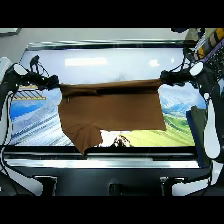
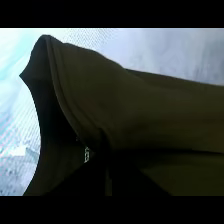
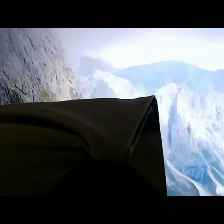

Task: Fold the clothes and pants, and hang the long-sleeved shirts on hangers.

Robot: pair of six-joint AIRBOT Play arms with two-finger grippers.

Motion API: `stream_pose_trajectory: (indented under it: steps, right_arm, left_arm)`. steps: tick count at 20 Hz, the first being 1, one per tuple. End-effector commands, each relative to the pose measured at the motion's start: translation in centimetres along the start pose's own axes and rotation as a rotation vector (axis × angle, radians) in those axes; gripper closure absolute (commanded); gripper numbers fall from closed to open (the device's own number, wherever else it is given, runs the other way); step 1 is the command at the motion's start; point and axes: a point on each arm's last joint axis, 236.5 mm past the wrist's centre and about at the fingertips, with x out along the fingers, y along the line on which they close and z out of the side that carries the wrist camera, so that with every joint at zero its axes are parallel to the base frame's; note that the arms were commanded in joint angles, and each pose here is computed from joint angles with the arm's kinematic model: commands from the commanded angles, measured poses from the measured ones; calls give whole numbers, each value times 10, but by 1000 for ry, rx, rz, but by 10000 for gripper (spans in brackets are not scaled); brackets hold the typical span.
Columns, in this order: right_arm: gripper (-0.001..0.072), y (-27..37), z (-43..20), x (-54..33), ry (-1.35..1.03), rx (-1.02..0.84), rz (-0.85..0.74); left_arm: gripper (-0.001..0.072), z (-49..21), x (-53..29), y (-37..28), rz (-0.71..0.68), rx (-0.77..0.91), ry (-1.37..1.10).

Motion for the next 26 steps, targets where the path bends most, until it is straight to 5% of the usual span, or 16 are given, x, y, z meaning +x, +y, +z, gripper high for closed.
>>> stream_pose_trajectory:
  steps: [1,14,17,21,26]
  right_arm:
    - [686,-5,-25,9,101,-27,-8]
    - [646,-32,-108,62,411,42,-29]
    - [351,-36,-105,53,413,45,-59]
    - [302,-74,-79,-6,357,-99,-263]
    - [293,-105,-109,-54,337,176,-133]
  left_arm:
    - [694,-41,6,3,0,-10,185]
    - [681,-113,37,-3,8,-98,428]
    - [291,-98,27,0,10,-121,387]
    - [269,-70,-39,16,18,-130,300]
    - [269,-111,-109,51,55,-236,233]
